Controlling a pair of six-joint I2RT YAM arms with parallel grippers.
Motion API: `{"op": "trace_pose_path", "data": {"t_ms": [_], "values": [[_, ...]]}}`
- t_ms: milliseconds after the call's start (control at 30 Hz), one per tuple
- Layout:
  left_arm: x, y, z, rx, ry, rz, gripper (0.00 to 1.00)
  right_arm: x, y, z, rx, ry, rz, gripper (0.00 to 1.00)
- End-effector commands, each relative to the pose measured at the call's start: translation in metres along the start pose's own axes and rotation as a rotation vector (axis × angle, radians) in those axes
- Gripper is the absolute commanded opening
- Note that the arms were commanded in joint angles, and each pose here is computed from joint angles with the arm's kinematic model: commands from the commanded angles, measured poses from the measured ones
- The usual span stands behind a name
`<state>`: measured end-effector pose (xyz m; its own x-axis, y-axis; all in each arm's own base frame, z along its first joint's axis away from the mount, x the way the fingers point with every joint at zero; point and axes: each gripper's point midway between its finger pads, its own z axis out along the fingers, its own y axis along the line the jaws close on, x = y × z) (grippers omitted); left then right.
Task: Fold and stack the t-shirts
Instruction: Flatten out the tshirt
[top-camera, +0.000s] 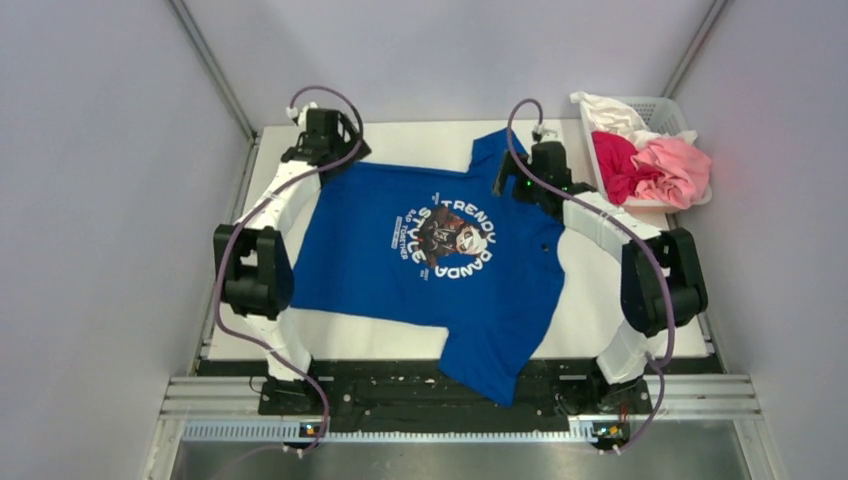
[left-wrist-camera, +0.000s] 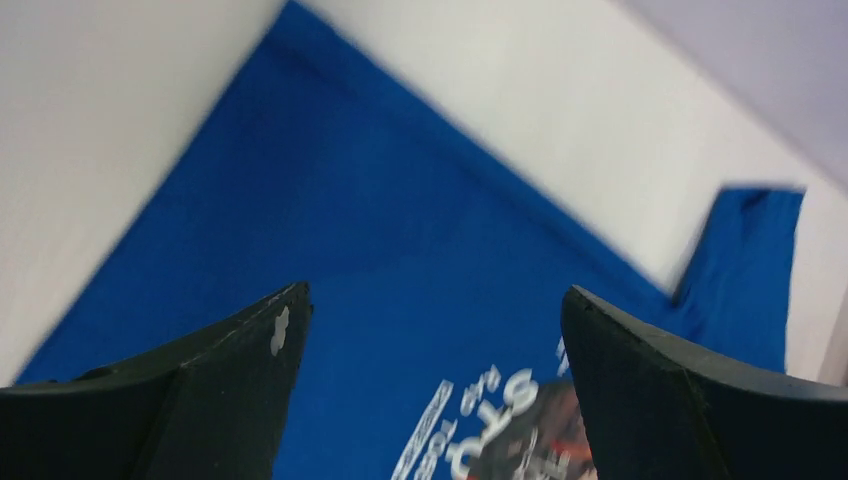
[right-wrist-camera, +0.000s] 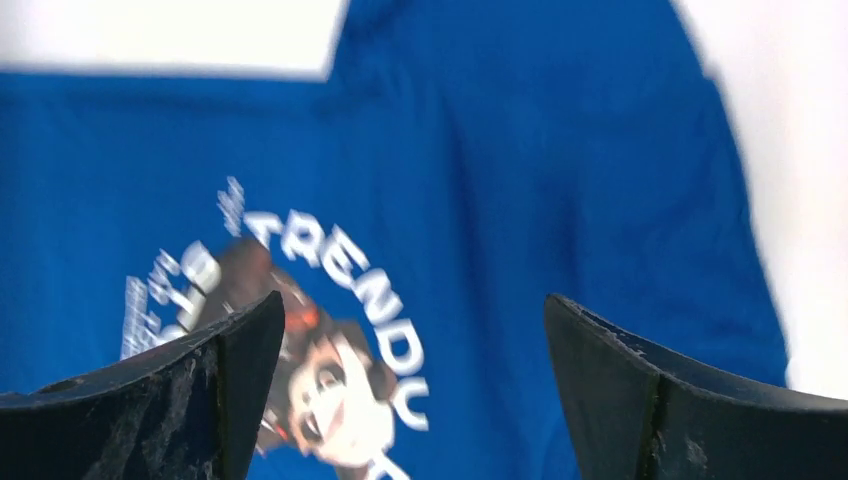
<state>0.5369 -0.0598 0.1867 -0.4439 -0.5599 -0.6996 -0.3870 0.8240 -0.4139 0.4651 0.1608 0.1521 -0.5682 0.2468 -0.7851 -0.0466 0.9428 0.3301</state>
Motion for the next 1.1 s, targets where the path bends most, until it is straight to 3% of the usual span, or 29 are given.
{"op": "trace_pose_path", "data": {"t_ms": [0, 267, 533, 900, 1067], "values": [[0.096, 0.033, -0.006, 0.012, 0.255, 0.009, 0.99, 0.079, -0.018, 0.002, 0.063, 0.197, 0.043, 0.99], [0.156, 0.06, 0.009, -0.103, 0.406, -0.018, 0.99, 0.121, -0.052, 0.03, 0.217, 0.325, 0.065, 0.99], [0.191, 0.066, 0.033, -0.152, 0.517, -0.096, 0.99, 0.105, -0.089, 0.076, 0.316, 0.37, 0.089, 0.99], [0.169, 0.033, 0.045, -0.108, 0.465, -0.181, 0.99, 0.045, -0.114, 0.158, 0.298, 0.329, 0.038, 0.99], [0.122, 0.021, 0.01, -0.104, 0.344, -0.126, 0.99, -0.024, -0.091, 0.129, 0.281, 0.22, -0.027, 0.99]]}}
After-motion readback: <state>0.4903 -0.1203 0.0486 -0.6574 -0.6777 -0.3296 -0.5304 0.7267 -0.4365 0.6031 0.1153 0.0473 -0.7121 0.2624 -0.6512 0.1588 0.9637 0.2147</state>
